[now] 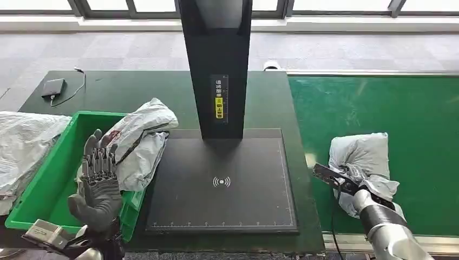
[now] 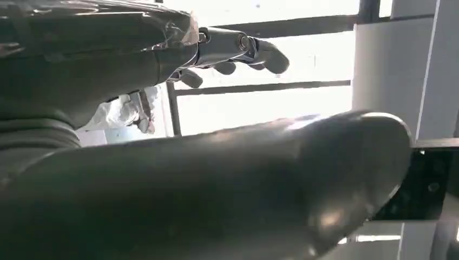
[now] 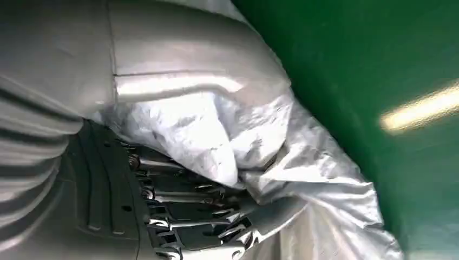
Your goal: Moved the parcel from conveyor to table for the left to box.
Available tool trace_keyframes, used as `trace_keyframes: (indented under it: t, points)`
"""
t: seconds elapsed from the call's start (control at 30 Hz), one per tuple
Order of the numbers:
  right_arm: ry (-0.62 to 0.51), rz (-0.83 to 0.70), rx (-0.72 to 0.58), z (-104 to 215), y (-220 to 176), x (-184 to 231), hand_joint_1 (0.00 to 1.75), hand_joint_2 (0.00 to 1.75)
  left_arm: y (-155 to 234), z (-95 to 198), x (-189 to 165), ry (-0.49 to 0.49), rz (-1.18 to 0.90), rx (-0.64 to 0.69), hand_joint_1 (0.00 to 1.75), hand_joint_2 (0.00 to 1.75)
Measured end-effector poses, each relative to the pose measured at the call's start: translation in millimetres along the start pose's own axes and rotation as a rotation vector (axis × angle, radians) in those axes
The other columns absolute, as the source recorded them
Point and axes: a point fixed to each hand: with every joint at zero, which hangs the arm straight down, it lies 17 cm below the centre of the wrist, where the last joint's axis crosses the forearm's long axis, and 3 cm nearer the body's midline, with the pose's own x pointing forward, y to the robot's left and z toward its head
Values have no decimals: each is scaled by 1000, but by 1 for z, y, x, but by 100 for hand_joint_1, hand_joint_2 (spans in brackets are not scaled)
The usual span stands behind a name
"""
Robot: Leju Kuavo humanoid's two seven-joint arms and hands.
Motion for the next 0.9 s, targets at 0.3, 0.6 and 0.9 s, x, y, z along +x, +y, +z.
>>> trace_keyframes:
  t: [0.3, 0.6, 0.9]
  points:
    - [14, -70, -197, -1, -38, -28, 175, 175, -6, 9, -4, 23, 17, -43, 0, 0]
    - [-172, -197, -705, 30, -139, 15, 175, 175, 9, 10, 19, -21, -37, 31, 0, 0]
    - [-459, -421, -1081, 100, -208, 58, 175, 175, 23, 14, 26, -35, -85, 97, 0, 0]
